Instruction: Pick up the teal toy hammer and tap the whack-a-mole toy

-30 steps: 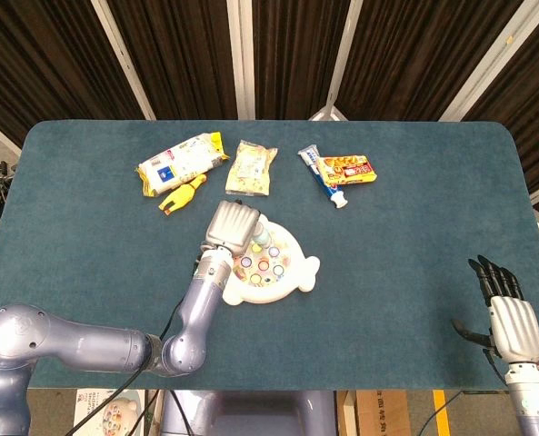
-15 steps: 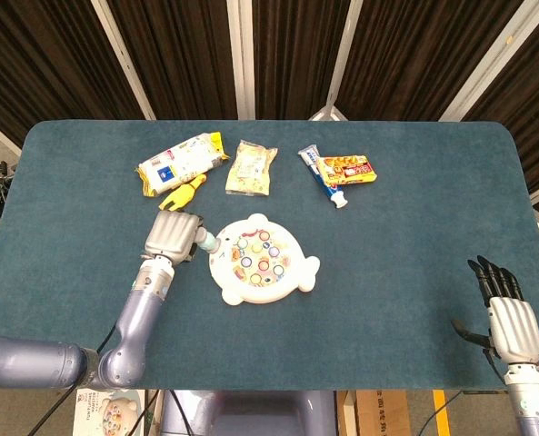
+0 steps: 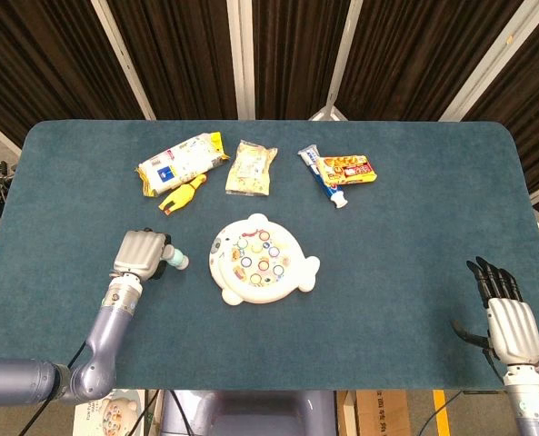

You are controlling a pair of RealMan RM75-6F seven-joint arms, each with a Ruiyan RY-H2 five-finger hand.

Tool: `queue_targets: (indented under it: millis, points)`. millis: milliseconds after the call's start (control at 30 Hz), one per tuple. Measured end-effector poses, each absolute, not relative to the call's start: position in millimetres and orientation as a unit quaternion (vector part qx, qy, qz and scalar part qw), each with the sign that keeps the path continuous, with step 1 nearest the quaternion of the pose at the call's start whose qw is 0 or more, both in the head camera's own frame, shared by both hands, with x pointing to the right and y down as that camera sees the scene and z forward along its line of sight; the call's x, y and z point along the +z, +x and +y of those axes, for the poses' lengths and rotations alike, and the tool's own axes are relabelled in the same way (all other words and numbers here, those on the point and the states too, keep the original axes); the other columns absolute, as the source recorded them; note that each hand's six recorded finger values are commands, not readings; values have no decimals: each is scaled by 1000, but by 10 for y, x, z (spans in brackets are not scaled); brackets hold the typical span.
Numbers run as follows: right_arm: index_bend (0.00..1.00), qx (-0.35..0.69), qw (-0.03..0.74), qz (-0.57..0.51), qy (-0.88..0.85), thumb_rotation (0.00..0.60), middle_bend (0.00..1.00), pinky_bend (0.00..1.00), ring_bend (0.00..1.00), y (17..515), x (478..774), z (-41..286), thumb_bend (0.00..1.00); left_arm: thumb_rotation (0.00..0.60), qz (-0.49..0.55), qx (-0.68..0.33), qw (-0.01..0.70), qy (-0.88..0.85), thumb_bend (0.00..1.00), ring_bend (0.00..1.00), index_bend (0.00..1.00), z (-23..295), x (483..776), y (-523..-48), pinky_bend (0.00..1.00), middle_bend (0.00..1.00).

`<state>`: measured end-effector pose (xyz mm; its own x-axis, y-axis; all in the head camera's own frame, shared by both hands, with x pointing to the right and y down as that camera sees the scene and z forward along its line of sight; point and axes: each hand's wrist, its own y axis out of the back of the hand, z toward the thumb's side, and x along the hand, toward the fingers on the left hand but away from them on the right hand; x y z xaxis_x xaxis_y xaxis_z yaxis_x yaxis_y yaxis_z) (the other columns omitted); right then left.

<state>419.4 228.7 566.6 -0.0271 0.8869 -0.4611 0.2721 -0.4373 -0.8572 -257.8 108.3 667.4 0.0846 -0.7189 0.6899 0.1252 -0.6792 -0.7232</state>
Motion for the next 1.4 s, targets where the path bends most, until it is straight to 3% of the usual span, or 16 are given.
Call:
queue_targets:
  millis: [400,1033,1400]
  points:
    - [0,555,275,-452,-642,600,0,0,0,4193,5663,2290,238,600,232,-653,325,-644,669,306,549,1162,6852,-2680,426,452]
    - [0,555,276,-451,-642,600,0,0,0,4194,5660,2293,238,600,228,-660,318,-642,483,306,507,1196,6943,-2665,418,424]
    - [0,554,277,-451,-643,600,0,0,0,4190,5654,2297,238,600,224,-663,318,-639,431,298,487,1195,6937,-2689,405,413]
